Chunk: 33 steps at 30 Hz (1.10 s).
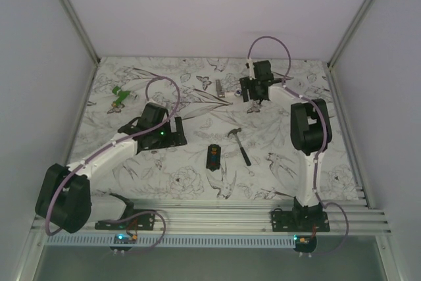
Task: Snap on the fuse box
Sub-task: Pick up the fuse box cover from the center of the board, then close the fuse box cover on the fuse box base.
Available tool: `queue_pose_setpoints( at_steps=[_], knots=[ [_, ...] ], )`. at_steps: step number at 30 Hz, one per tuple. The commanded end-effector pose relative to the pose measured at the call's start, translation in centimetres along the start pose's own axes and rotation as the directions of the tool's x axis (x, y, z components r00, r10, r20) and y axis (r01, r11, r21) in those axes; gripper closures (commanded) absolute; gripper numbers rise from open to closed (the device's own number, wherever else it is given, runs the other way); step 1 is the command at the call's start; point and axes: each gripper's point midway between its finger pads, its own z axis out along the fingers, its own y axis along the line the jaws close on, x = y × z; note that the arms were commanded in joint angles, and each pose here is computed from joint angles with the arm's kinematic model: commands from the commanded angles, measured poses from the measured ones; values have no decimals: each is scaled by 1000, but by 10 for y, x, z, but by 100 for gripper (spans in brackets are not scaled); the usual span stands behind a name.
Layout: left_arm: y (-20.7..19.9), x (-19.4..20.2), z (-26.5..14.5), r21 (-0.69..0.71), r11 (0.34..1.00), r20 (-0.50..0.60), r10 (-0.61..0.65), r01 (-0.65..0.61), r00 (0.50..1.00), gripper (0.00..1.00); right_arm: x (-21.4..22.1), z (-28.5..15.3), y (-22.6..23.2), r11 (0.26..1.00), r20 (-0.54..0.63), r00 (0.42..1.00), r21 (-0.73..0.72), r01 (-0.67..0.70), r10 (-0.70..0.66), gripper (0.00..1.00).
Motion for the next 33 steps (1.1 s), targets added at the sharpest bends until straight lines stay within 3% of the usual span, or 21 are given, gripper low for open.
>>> queue_pose_setpoints(
  at_steps=[1,10,19,33],
  knots=[
    [-3,8,7,24,1000,-54,-1,2,999,0,-5,3,3,999,-13,1000,-36,23,-24,27],
    [-18,15,4,103,994,-89,-21,30,996,0,24,-15,5,999,-77,997,-38,-11,8,60],
    [-20,33,0,136,989,-138,-46,65,989,0,43,-86,26,984,-91,980,30,-173,175,62],
    [-6,54,-12,132,990,-109,-32,46,994,0,97,-178,158,942,-68,941,-16,-334,332,59]
  ],
)
